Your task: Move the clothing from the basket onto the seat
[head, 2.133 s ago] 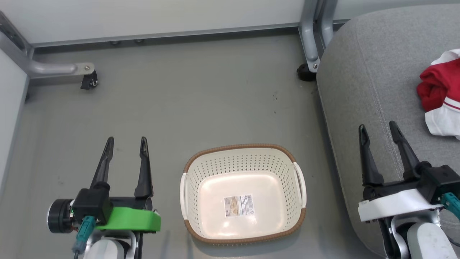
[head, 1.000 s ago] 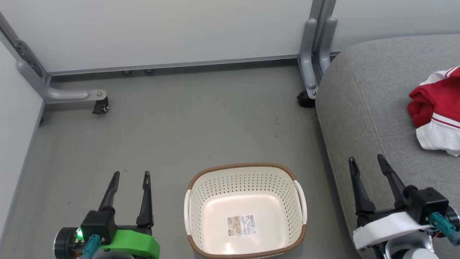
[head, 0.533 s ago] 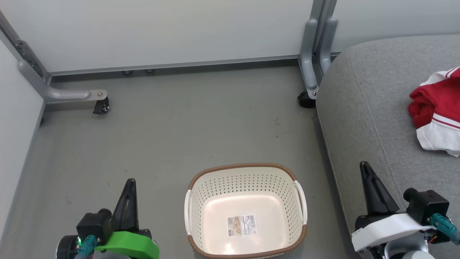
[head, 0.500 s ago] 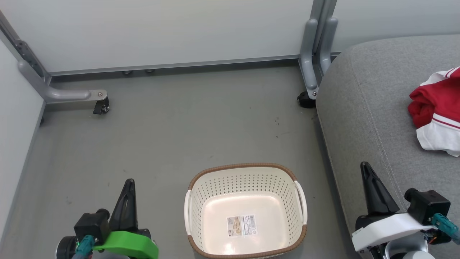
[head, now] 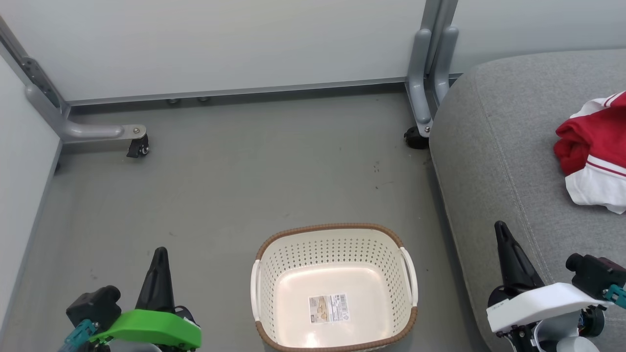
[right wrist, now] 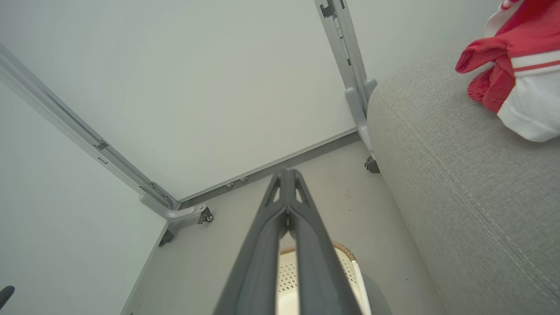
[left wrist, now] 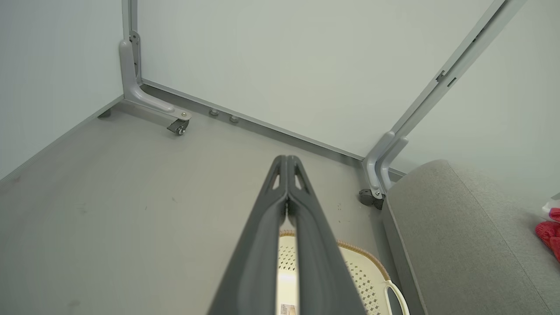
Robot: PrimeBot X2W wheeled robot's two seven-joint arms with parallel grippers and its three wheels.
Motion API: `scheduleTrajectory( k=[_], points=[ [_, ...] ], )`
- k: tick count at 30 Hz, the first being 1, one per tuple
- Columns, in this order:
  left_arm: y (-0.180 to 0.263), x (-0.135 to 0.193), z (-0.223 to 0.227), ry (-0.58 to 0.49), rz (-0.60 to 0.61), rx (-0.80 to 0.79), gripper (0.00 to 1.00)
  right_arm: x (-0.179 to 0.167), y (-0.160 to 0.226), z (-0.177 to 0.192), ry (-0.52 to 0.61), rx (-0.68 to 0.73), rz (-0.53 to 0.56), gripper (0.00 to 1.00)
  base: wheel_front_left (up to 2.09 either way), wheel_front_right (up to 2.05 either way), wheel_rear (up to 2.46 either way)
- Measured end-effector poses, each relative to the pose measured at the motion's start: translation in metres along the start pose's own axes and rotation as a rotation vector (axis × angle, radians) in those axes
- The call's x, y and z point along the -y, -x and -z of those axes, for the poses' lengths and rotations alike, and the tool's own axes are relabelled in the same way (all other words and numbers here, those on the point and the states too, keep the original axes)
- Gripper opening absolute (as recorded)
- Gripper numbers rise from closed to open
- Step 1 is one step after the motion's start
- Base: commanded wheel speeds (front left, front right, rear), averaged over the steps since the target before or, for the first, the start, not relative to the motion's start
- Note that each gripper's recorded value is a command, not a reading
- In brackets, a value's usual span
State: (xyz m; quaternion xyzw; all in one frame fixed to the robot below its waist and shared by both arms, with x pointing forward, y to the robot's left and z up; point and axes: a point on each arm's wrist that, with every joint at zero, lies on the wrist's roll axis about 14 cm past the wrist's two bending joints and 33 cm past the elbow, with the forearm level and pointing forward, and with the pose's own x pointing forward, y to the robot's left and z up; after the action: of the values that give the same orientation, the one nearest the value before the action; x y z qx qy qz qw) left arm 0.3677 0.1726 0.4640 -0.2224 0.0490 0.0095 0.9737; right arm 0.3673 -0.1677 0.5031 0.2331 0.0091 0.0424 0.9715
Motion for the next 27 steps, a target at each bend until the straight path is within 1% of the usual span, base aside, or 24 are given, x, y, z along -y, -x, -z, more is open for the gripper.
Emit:
scheduleTrajectory(
  k=[11, 27],
  points=[
    [-0.002, -0.005, -0.003, 0.176, -0.024, -0.008, 0.00, 0.006, -0.002, 0.001, -0.173, -0.003, 0.022, 0.00, 0.00, 0.00, 0.00],
    [-0.005, -0.010, -0.009, 0.393, -0.037, -0.009, 0.00, 0.012, -0.007, -0.001, -0.390, 0.005, 0.044, 0.00, 0.00, 0.00, 0.00]
  ],
)
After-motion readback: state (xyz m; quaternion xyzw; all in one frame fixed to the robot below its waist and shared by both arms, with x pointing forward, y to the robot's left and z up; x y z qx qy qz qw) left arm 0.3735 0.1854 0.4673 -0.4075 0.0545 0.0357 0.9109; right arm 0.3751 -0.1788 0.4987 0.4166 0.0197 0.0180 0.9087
